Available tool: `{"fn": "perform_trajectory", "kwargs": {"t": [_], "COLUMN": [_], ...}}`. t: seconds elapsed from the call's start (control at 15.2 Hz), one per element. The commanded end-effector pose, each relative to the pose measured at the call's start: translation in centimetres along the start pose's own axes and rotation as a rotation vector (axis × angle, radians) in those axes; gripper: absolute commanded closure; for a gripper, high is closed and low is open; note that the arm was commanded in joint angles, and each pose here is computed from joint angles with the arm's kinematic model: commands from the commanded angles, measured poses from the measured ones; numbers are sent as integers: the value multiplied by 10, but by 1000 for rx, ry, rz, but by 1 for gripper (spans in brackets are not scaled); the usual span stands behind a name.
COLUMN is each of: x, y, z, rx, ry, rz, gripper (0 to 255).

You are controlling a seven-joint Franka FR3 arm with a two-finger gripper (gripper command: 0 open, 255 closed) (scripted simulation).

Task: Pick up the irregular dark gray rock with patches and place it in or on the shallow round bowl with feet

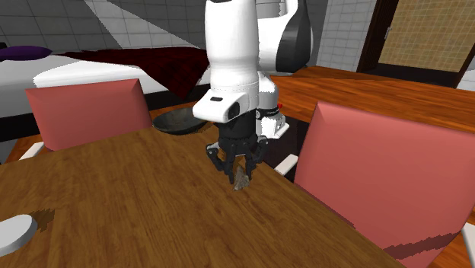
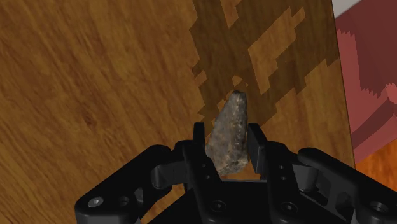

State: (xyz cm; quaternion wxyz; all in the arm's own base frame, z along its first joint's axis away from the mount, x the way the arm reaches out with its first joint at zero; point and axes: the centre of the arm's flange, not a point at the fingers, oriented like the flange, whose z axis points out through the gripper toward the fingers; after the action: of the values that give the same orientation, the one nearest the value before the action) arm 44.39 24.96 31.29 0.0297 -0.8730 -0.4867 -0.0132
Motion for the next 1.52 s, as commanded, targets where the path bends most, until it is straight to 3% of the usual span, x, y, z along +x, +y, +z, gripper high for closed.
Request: {"fn": "perform_trajectory", "kwargs": {"t": [0.0, 1.45], "x": [0, 6], "y": [-5, -9], "z": [1, -115], "rx": [12, 12], "ry": [-11, -11], "rz": [-5, -5], "gripper": [255, 255]}}
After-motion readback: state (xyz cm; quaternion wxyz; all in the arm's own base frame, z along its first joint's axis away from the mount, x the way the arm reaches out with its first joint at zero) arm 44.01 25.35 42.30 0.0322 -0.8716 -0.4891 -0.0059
